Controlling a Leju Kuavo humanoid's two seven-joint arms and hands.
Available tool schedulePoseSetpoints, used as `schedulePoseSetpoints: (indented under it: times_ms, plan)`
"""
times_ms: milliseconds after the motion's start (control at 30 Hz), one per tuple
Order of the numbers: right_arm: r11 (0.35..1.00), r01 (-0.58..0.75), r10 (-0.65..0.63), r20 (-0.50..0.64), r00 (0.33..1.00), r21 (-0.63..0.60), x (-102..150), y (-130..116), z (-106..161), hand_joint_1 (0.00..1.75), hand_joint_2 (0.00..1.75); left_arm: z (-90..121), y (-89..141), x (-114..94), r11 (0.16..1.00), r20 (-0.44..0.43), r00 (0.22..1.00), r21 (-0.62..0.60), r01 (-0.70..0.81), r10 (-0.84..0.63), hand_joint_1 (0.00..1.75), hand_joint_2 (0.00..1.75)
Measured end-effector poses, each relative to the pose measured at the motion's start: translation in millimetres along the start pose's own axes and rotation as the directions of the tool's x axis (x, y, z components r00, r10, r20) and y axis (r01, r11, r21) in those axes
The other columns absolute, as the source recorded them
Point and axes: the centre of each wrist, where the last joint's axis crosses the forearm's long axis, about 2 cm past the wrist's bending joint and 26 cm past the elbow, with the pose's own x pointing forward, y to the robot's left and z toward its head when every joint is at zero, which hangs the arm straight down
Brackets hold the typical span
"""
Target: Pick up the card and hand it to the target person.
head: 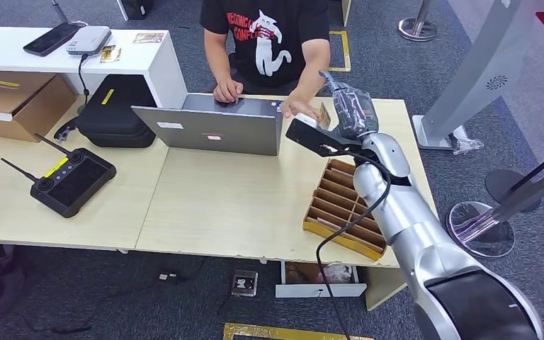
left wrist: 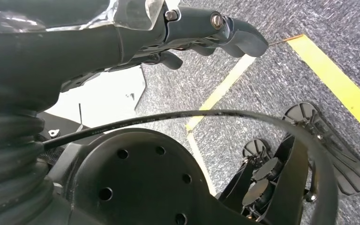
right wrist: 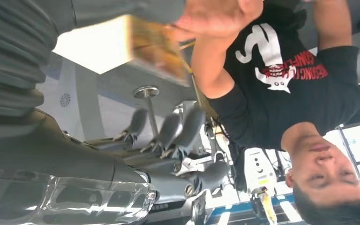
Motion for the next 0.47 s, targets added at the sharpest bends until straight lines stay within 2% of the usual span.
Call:
schedulePoseSetpoints:
  times_ms: [233, 467]
  plan:
    - [0.998, 0.058, -0.058, 0.014, 0.998, 0.002, -11, -7, 2, 0.00, 1.75, 0, 1, 0, 1.000, -0.016, 1.000, 0.003, -0.003, 0.004, 0.00, 0.00]
    - [0.993, 0.111, -0.112, -0.004, 0.994, -0.034, -51, -20, 25, 0.00, 1.75, -1, 4, 1, 0.999, -0.035, 0.999, 0.027, -0.019, 0.019, 0.00, 0.00]
